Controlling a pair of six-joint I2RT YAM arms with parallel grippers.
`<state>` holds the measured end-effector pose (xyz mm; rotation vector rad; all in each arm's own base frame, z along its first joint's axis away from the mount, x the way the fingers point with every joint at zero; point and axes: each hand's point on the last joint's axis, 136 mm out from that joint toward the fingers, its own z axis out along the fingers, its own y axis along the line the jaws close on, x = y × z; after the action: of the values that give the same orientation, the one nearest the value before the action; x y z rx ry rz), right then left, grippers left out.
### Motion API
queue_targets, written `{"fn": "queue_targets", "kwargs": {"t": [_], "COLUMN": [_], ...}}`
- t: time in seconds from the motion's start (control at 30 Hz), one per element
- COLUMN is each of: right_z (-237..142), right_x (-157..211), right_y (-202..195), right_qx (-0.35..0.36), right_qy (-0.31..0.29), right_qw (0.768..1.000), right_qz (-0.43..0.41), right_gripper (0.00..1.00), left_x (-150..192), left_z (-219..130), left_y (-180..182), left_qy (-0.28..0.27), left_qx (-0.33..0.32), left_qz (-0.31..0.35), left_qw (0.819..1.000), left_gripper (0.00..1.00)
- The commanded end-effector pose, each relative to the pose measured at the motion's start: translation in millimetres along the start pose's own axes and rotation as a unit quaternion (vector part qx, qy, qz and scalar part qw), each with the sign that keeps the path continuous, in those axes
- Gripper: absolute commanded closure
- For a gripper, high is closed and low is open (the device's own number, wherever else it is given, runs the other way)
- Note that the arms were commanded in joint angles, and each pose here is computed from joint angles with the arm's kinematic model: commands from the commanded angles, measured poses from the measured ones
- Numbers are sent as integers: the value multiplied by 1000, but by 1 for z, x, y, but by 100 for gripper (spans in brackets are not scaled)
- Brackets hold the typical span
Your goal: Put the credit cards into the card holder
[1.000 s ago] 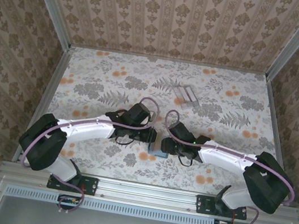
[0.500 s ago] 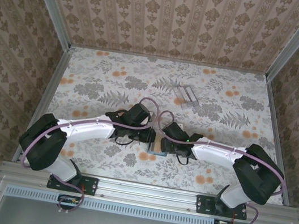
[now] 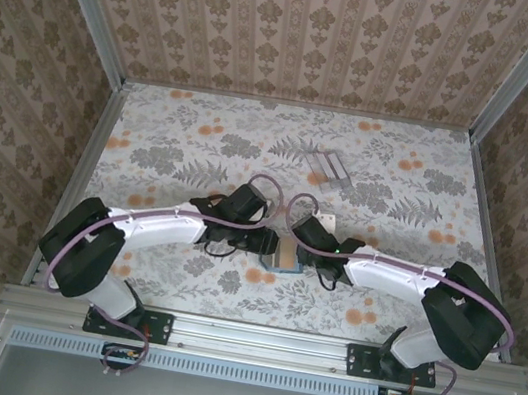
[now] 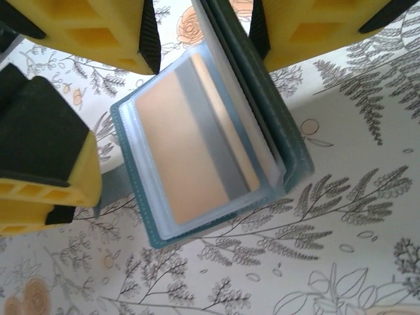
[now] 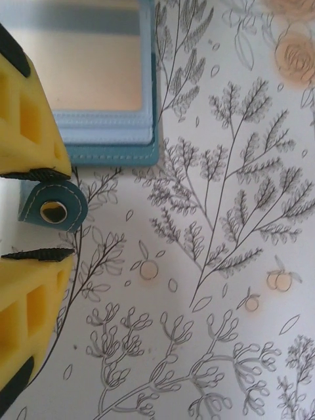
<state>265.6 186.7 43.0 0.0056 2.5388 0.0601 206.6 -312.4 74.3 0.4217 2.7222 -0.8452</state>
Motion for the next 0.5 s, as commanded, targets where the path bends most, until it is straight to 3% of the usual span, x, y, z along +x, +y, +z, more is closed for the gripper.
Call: {"fn": "queue_targets", "kwargs": {"t": [0.0,0.2,0.47], "right_z": [-3,-2,-7], "right_x": [0,1,-1], "right_y": [-17,-23,-32], "right_qx": [30,-1,-33], "right_qy": [-7,4,7], "right_qw": [999,999,996], "right_qz": [13,52,87], "right_gripper": [65,80,80], "left_x": [-16,-25,-27], "left_z": [-5,1,27], "left_y": [-21,-34,-41], "left_qy": [-19,-19,-1], "left_qx": [27,41,59], "left_qz": [16,26,27], "left_qw": [999,999,998], "left_gripper": [56,56,55]}}
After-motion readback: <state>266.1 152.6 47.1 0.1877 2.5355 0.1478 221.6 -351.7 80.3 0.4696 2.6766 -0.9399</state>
